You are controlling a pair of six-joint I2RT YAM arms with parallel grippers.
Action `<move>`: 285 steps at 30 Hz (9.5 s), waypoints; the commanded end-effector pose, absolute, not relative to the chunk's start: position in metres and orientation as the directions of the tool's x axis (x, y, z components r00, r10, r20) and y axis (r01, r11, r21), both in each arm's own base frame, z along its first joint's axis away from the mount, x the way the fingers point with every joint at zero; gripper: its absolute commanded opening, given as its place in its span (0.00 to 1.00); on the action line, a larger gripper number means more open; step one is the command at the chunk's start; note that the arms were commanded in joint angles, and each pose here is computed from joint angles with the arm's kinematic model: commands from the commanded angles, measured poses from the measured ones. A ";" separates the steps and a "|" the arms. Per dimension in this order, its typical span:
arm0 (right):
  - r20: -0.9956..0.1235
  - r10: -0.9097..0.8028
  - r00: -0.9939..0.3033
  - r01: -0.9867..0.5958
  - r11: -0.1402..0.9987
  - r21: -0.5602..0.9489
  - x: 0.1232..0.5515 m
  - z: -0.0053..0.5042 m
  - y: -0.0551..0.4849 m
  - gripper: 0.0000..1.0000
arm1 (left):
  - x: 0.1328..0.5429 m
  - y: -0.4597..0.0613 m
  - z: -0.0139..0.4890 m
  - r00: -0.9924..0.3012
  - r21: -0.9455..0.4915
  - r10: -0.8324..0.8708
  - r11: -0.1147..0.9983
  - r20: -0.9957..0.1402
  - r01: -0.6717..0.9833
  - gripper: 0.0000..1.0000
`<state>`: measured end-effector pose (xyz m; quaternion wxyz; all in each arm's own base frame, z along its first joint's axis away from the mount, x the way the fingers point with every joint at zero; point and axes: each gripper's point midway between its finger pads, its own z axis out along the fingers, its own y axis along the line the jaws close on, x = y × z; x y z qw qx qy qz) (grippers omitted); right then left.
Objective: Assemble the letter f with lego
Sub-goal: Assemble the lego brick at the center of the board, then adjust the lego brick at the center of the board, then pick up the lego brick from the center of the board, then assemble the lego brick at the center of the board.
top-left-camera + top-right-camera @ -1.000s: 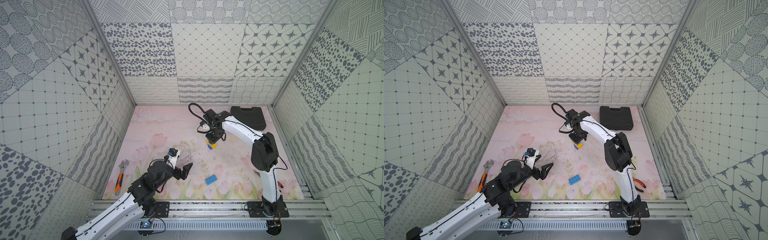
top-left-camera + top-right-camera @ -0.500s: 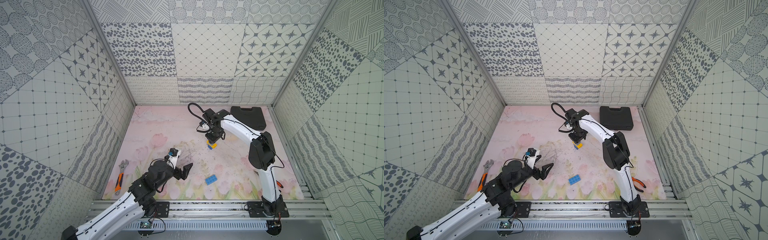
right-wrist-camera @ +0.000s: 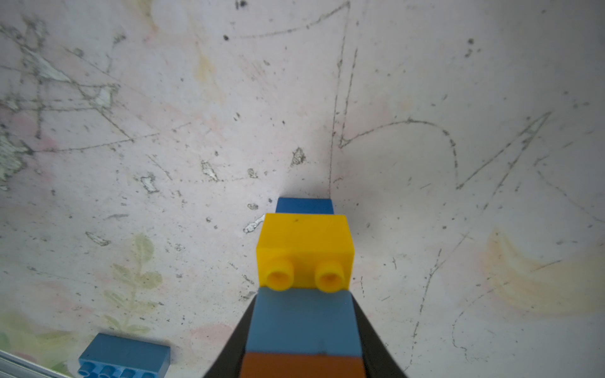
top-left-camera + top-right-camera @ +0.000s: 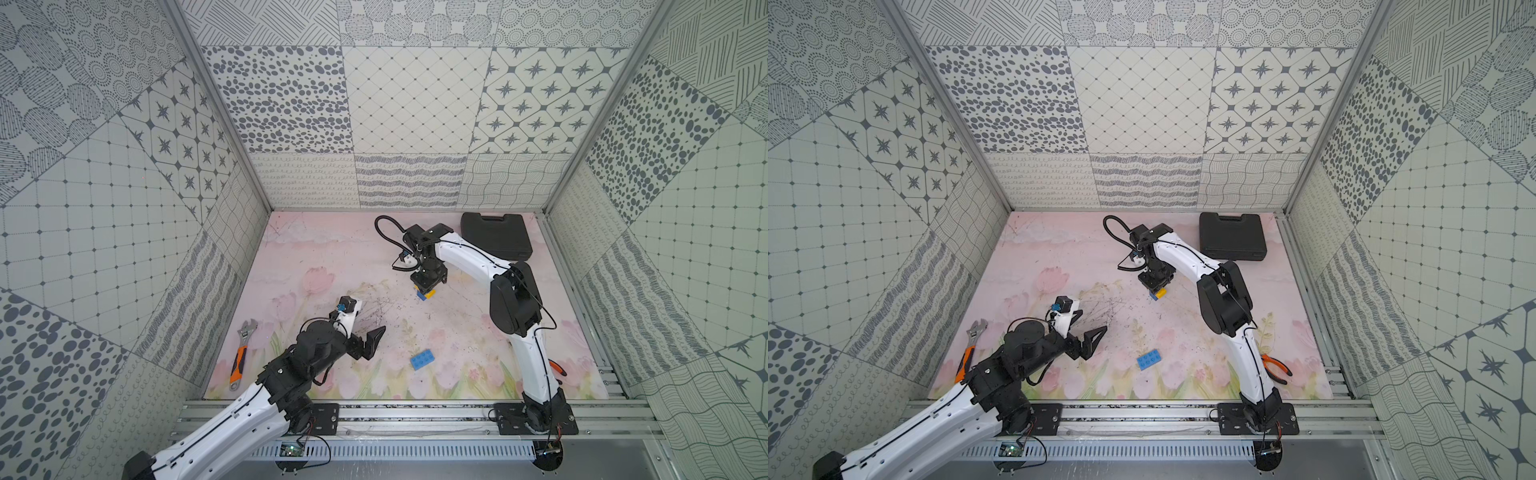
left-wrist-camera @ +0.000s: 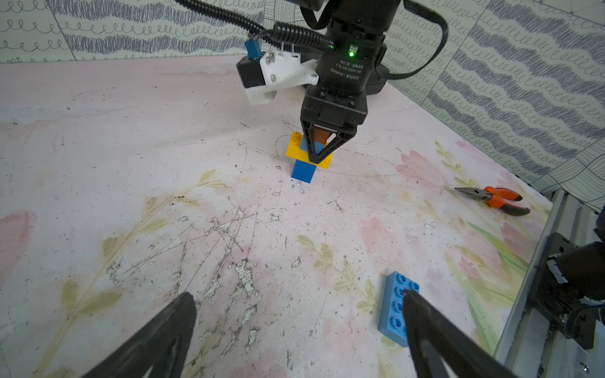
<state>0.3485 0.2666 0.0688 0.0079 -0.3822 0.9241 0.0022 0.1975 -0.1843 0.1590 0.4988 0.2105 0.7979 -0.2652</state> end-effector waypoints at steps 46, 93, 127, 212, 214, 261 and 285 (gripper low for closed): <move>-0.442 -0.629 -0.639 -0.715 0.698 0.040 0.210 0.152 0.280 0.70 | 0.200 -0.181 0.168 -0.408 -0.220 0.047 0.783 -0.912 0.582 0.99; -0.213 -0.717 -0.664 -0.738 0.674 0.033 0.157 0.019 0.290 0.54 | 0.200 -0.180 0.166 -0.419 -0.221 0.052 0.787 -0.907 0.576 0.99; -0.351 -0.646 -0.678 -0.716 0.689 0.115 0.165 0.063 0.307 0.84 | 0.198 -0.176 0.169 -0.405 -0.222 0.036 0.791 -0.913 0.570 0.99; -0.331 -0.581 -0.743 -0.623 0.781 0.028 0.299 0.178 0.278 0.33 | 0.204 -0.187 0.174 -0.417 -0.252 0.015 0.778 -0.909 0.576 0.99; -0.317 -0.590 -0.743 -0.626 0.779 0.018 0.311 0.180 0.277 0.33 | 0.207 -0.190 0.176 -0.417 -0.248 0.022 0.776 -0.909 0.580 0.99; -0.273 -0.669 -0.692 -0.702 0.712 0.035 0.352 0.126 0.269 0.35 | 0.216 -0.189 0.162 -0.420 -0.194 0.077 0.802 -0.904 0.565 0.99; -0.293 -0.662 -0.690 -0.695 0.719 0.013 0.359 0.128 0.266 0.35 | 0.218 -0.189 0.159 -0.426 -0.194 0.080 0.804 -0.901 0.562 0.99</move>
